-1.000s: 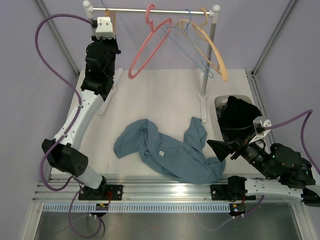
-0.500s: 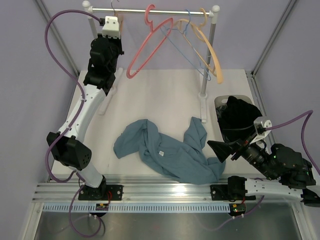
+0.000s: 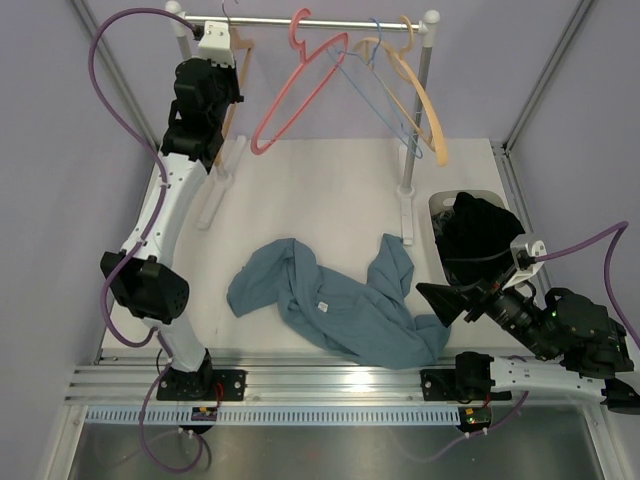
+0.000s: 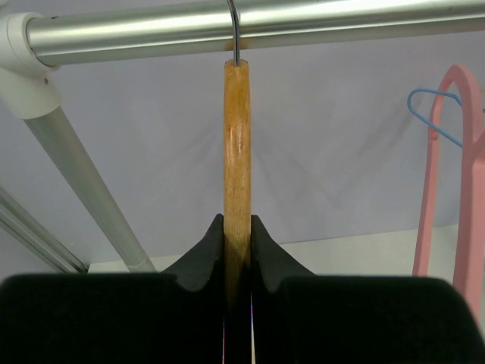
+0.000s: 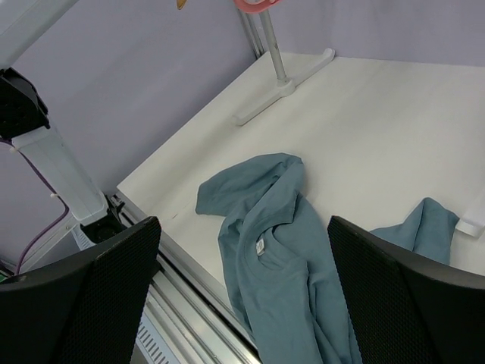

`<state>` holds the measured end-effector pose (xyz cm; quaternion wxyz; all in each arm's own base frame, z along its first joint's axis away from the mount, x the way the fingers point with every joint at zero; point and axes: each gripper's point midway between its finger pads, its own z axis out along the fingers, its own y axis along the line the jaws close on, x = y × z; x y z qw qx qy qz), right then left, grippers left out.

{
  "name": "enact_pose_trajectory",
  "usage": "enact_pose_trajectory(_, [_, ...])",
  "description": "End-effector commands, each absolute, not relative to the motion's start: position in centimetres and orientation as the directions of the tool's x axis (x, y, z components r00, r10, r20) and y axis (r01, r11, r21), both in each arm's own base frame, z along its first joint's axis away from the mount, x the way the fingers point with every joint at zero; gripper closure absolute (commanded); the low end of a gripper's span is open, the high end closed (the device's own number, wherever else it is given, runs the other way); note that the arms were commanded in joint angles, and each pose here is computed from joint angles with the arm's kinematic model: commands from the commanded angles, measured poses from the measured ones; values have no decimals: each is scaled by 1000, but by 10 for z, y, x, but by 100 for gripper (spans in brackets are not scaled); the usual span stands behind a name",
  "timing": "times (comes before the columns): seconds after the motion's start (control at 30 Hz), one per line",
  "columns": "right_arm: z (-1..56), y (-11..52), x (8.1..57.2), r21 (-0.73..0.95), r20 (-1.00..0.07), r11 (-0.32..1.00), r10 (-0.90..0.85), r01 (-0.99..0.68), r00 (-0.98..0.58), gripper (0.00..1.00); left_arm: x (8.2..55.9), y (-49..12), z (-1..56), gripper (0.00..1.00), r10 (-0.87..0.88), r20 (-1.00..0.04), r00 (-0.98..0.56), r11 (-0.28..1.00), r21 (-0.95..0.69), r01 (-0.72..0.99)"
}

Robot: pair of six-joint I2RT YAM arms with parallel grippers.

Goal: Remove the t-shirt from the hanger

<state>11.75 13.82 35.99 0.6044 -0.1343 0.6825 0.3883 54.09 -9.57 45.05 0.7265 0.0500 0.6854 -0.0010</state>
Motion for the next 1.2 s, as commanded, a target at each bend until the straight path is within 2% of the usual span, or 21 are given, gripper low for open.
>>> enact_pose_trajectory(0.0, [364,142,115,372,-927,644,296,-669,-231,1,541,-96,483,100,38,-988,149,994,53,98])
enact_pose_trajectory(0.87, [364,147,111,365,-930,621,283,-694,-237,1,551,-98,450,100,15,-999,43,988,22,152])
enact_pose_trajectory(0.9, [363,147,111,364,-930,623,280,-693,-237,0,550,-97,449,96,16,-999,41,989,22,149])
enact_pose_trajectory(0.93, [364,148,111,362,-931,623,279,-693,-236,1,549,-97,450,83,15,-999,43,989,21,147])
enact_pose_trajectory(0.97, [364,148,111,363,-931,625,280,-691,-235,0,549,-97,450,64,15,-999,43,988,22,150])
enact_pose_trajectory(1.0, [364,147,111,362,-931,626,279,-691,-235,0,544,-96,457,34,14,-998,56,988,23,150])
enact_pose_trajectory(1.1, [363,148,111,350,-936,630,263,-694,-233,0,529,-92,466,15,5,-996,89,990,17,141])
enact_pose_trajectory(1.17, [363,147,112,342,-939,638,258,-690,-228,0,518,-88,473,7,1,-995,103,991,14,131])
